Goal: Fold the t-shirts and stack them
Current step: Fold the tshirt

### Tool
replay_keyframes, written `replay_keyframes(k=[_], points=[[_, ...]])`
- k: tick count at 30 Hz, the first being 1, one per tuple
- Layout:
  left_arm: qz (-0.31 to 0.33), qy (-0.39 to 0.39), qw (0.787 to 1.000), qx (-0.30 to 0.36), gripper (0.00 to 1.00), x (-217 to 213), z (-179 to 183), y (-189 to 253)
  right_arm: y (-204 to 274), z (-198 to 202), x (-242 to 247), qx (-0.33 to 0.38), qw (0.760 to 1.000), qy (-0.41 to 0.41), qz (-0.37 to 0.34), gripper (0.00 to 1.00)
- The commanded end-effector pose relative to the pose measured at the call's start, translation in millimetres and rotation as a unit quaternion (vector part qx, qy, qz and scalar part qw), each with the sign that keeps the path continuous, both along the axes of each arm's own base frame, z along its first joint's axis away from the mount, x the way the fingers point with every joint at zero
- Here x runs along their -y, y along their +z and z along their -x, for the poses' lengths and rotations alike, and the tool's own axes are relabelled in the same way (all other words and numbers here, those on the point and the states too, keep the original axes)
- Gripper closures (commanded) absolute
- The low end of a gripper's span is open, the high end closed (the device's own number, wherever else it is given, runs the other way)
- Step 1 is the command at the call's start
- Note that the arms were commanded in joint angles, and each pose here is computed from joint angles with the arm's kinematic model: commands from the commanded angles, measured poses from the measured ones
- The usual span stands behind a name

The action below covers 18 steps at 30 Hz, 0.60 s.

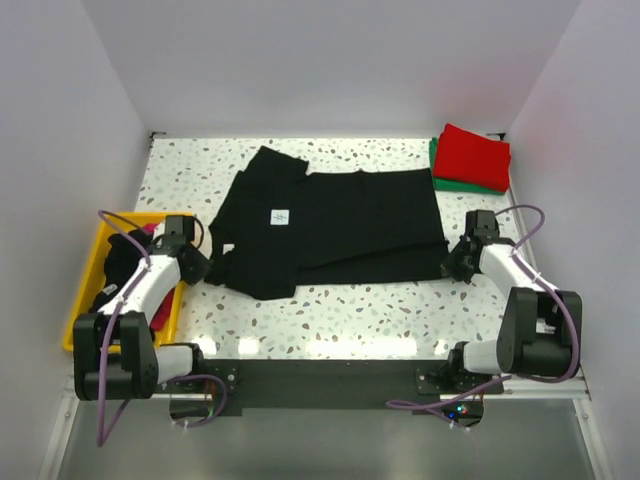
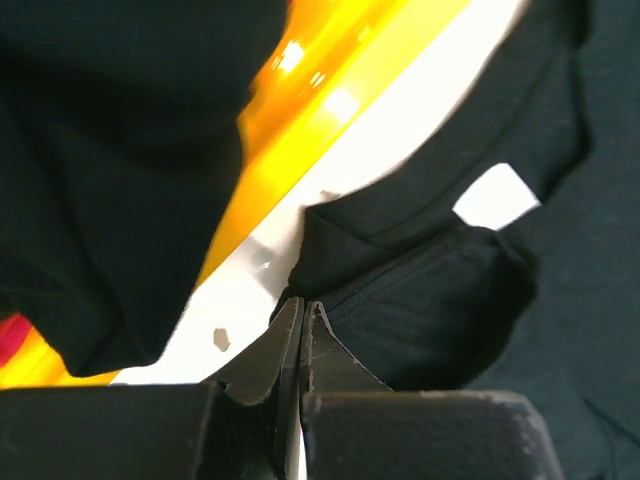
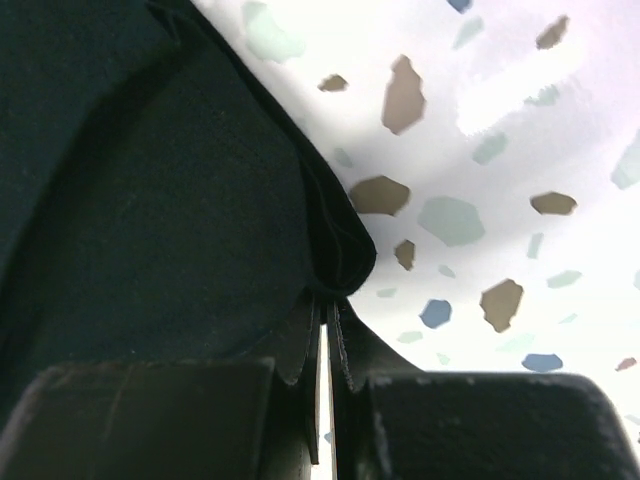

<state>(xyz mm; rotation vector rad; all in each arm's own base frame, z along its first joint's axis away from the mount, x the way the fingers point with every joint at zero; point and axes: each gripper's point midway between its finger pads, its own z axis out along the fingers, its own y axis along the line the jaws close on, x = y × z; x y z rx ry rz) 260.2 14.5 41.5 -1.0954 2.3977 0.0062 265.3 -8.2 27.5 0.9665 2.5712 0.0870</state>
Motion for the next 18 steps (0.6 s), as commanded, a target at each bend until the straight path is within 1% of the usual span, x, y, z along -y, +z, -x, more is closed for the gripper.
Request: replay_keyframes(k=[1, 2, 3, 4, 6, 7, 9, 11, 13, 16, 17, 18], points=[[-0.010, 0.003, 1.000, 0.002, 1.00, -5.9, 5.8, -1.6, 2.8, 11.8, 10.5, -0.005, 1.000, -0.001, 0.015, 1.00], [-0.008, 0.003, 1.000, 0.001, 0.96, -5.1, 6.8, -2.0, 2.5, 12.0, 9.3, -0.004, 1.000, 0.002, 0.013, 0.95], [-0.005, 0.003, 1.000, 0.004, 0.80, -4.2, 5.8, -1.0, 2.1, 12.4, 7.6, -0.004, 1.000, 0.004, 0.009, 0.91], [0.000, -0.002, 1.000, 0.011, 0.70, -1.9, 4.1, 1.1, 3.1, 11.4, 6.3, 0.000, 1.000, 0.008, 0.006, 0.84], [0.005, -0.014, 0.999, 0.036, 0.54, 1.5, -2.3, 12.2, 6.5, 8.3, 4.1, 0.008, 1.000, 0.025, 0.003, 0.70], [0.008, -0.026, 0.998, 0.054, 0.42, 4.3, -7.7, 19.0, 10.9, 5.3, 4.8, 0.019, 0.999, 0.029, 0.006, 0.63], [0.006, -0.038, 0.996, 0.084, 0.33, 5.6, -14.2, 34.3, 17.7, 1.3, 3.4, 0.037, 0.998, 0.041, 0.008, 0.53], [0.013, -0.066, 0.992, 0.103, 0.32, 12.3, -20.3, 44.9, 28.0, -3.8, -5.6, 0.064, 0.996, 0.061, -0.008, 0.50], [0.028, -0.094, 0.989, 0.112, 0.31, 21.7, -22.8, 49.0, 36.4, -7.9, -10.8, 0.079, 0.994, 0.076, -0.008, 0.50], [0.041, -0.122, 0.985, 0.116, 0.31, 33.0, -21.5, 48.9, 50.3, -12.6, -26.6, 0.097, 0.990, 0.104, 0.012, 0.49], [0.044, -0.136, 0.982, 0.123, 0.31, 38.8, -21.5, 50.7, 53.7, -12.0, -40.2, 0.097, 0.987, 0.125, 0.032, 0.49], [0.046, -0.146, 0.980, 0.129, 0.31, 43.1, -22.7, 51.9, 55.6, -11.7, -48.0, 0.101, 0.985, 0.134, 0.026, 0.49]])
